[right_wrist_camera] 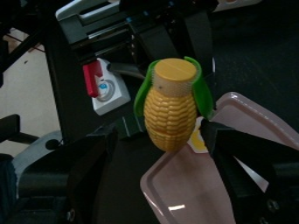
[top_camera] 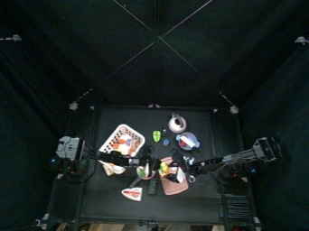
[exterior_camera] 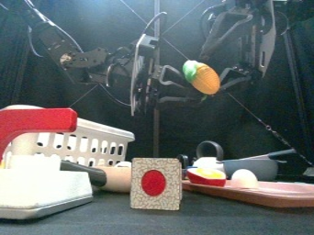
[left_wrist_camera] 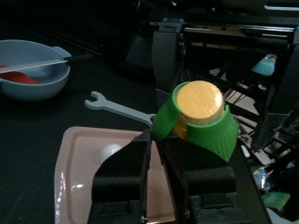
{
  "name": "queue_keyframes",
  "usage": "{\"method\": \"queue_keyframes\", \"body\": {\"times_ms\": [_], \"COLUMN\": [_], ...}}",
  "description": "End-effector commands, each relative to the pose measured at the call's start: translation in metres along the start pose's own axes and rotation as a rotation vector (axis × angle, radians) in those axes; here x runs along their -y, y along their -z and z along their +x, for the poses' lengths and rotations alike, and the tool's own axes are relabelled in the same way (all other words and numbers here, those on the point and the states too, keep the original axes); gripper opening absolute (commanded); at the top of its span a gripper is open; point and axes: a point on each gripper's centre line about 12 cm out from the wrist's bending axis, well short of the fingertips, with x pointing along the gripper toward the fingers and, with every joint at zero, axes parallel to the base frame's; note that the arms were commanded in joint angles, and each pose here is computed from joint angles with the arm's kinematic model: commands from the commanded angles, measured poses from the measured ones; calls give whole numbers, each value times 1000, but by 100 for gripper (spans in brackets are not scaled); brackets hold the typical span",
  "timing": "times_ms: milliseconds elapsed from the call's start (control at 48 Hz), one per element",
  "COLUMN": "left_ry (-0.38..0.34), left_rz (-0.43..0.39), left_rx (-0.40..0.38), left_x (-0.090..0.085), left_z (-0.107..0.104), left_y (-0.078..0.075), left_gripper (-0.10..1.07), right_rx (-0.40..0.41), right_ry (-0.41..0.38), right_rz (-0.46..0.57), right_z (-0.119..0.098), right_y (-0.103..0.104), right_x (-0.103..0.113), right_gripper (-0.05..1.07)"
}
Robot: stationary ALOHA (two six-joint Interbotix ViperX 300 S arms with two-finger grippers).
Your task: Peel corn husk
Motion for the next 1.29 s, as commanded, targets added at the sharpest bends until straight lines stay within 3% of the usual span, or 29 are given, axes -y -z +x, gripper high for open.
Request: {"method": "queue_keyframes", "body": {"times_ms": [0, 250, 729, 1083, 1271], "left_ry": [19, 18, 27, 29, 21], "left_rz": [1, 1, 17, 21, 20], "left_rx": [39, 37, 33, 32, 31], "left_x": [6, 6, 7, 7, 3], "left_z": [4, 4, 4, 3, 0], "left_y": [-13, -13, -12, -12, -13], "left_gripper": [55, 55, 55, 55, 55], "right_rx": [36, 43, 25, 27, 23], "right_ry": [-6, -32, -1, 13, 15], "right_rz": [27, 57, 115, 127, 138], "right_z": [0, 4, 6, 6, 4], "right_y": [-15, -20, -14, -16, -13], "right_x": [0, 4, 17, 22, 24], "right_gripper": [104, 104, 101, 69, 59]}}
